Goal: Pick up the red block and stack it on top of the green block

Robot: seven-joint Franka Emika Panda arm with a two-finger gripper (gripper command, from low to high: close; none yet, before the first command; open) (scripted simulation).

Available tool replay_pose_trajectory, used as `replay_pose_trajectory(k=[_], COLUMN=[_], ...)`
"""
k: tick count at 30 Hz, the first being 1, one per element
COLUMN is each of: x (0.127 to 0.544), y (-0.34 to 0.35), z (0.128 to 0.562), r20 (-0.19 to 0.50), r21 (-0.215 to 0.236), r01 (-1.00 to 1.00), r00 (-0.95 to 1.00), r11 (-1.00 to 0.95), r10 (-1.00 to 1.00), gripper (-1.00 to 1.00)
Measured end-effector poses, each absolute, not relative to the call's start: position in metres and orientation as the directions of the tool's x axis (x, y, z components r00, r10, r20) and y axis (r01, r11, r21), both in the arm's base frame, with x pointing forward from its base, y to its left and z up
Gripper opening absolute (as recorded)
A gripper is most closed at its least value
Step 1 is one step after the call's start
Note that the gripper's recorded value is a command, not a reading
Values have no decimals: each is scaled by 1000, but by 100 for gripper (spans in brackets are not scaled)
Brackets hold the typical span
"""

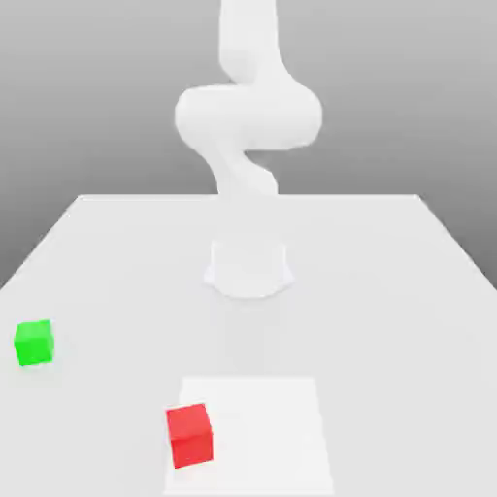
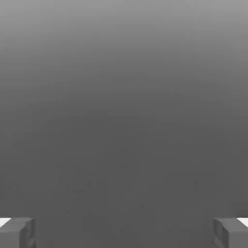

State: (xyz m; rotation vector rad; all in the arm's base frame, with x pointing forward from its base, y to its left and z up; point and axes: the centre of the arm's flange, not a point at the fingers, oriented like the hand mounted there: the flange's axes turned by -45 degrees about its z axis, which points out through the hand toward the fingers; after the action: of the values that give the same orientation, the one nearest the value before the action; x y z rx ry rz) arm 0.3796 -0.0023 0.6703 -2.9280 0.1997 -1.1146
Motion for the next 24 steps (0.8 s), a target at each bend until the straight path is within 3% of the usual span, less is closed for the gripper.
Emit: replay_pose_trajectory(k=[6,12,18,24], x=[442,470,468,441], y=[-20,-45,-67,-75], z=[560,444,329,225], r20=[510,348,181,22], r21=[-105,-118,-88,-16], r01=[-386,-626,-821,-948], r00=[770,701,544,317], r11=[-917,-771,-564,-317], r10=[-383,-623,-819,-948], gripper=[0,0,0,0])
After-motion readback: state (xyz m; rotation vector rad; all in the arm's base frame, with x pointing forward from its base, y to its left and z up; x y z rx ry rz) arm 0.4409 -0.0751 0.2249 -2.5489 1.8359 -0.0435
